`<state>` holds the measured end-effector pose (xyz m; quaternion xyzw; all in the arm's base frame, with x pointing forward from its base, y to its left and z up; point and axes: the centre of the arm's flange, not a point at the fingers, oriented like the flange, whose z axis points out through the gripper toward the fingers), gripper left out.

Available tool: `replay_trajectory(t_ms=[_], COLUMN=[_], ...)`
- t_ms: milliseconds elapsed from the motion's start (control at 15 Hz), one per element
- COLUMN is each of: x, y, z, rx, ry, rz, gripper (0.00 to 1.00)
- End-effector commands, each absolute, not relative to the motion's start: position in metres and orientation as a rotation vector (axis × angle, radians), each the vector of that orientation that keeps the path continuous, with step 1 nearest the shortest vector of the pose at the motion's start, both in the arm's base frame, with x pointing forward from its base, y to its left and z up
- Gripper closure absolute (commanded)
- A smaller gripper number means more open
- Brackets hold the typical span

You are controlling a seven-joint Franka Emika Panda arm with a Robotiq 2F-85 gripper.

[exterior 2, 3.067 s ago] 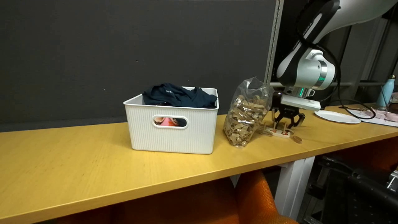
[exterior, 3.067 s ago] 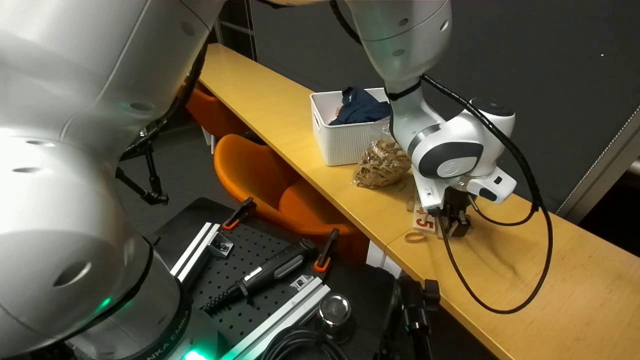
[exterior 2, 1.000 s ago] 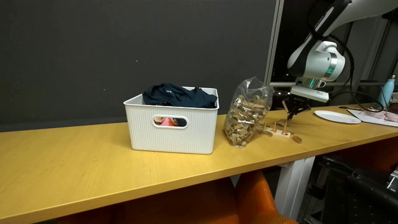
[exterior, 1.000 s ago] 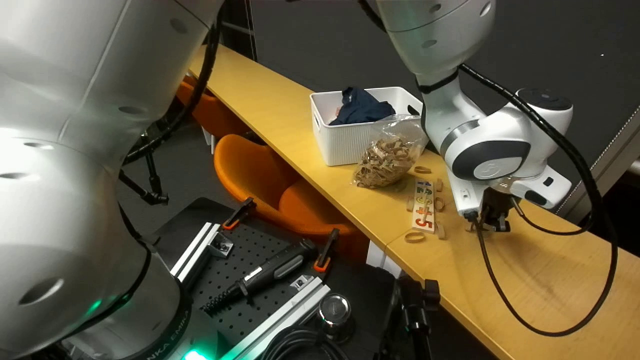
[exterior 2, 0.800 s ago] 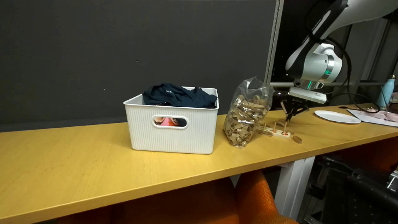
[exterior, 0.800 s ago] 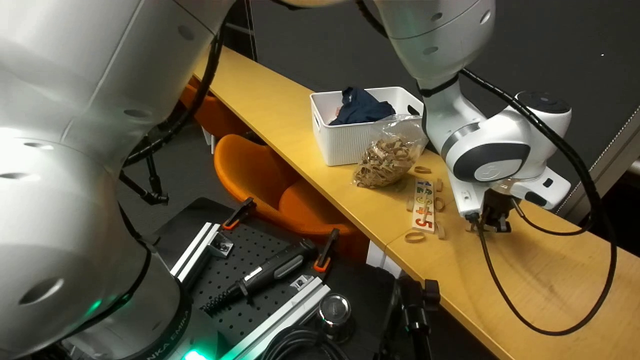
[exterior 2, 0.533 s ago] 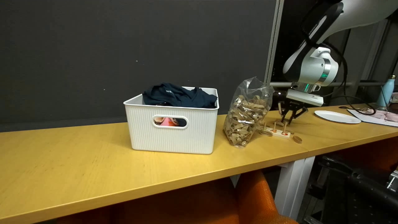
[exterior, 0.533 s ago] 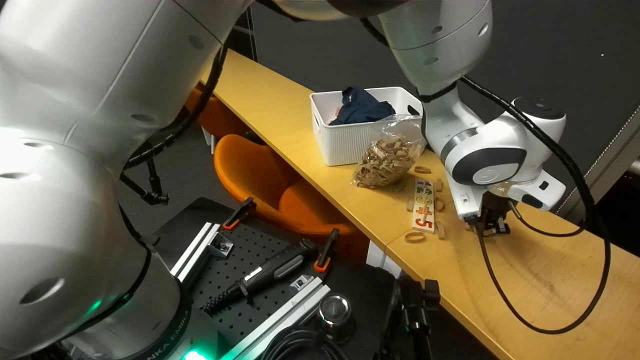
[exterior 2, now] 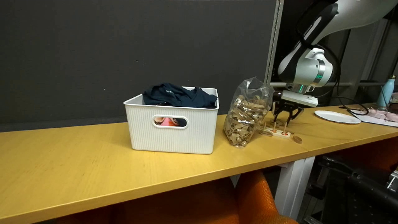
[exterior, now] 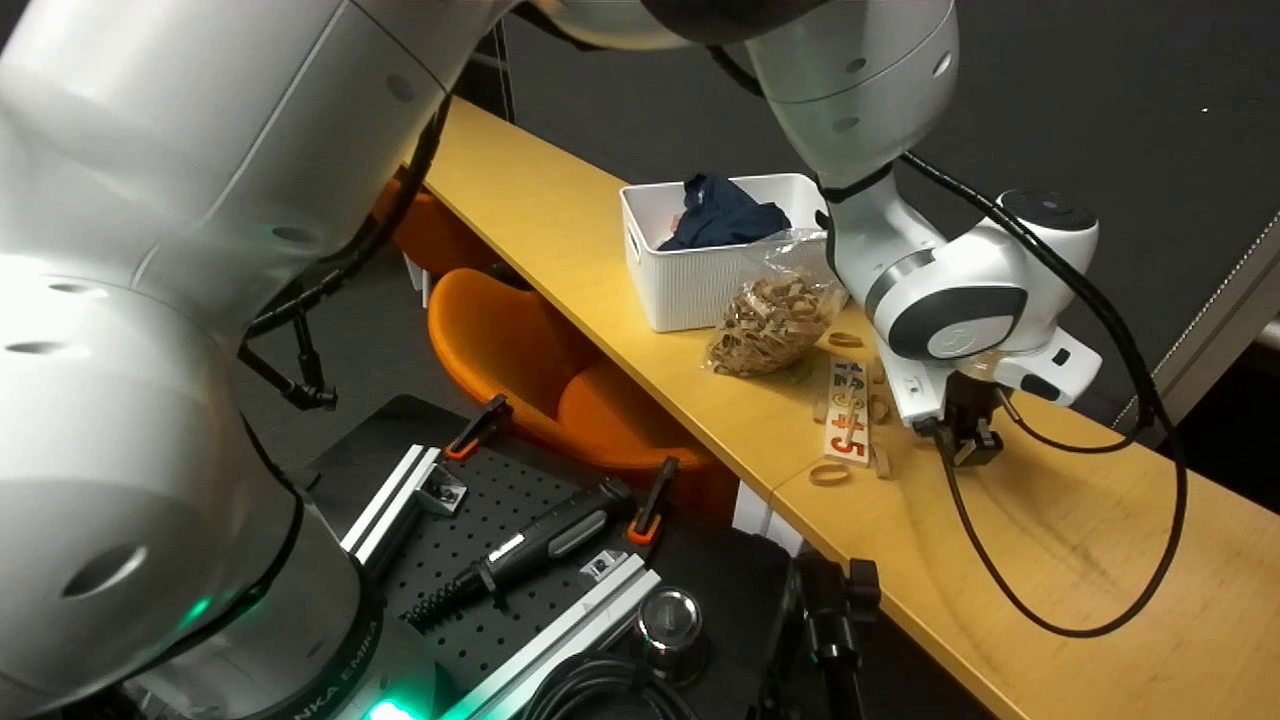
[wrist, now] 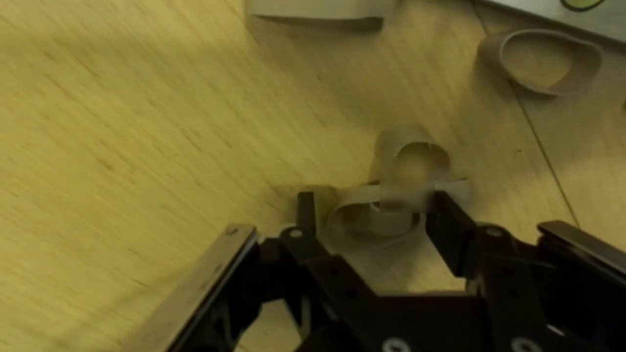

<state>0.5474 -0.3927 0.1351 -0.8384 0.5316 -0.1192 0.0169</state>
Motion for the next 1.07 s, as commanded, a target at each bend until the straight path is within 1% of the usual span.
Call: replay_trajectory(t_ms=[0,67,267,400,533,600,733,800,1000], x=[0.564,0.566,0.571,0.573,0.575,0.576,0.577,0.573,0.564], y=[-0.393,-0.392,-0.391,-0.391,-0.391,-0.390,-0.390,-0.388,-0.383], z=[0.132,0.132,0.129,0.127,0.123,0.122,0.122,0.127,0.141], rx=[-2.622,-2.623,-2.626,-2.625,-2.624,-2.625,-2.627,-2.628,-2.628], ry=[1.606,1.600,1.587,1.582,1.574,1.571,1.569,1.568,1.574], rz=[-0.356,-0.354,-0.343,-0.333,-0.323,-0.319,-0.320,-0.323,-0.345], gripper=[0.43,0.48,0.76,0.86,0.89,0.98,0.98,1.00,0.99])
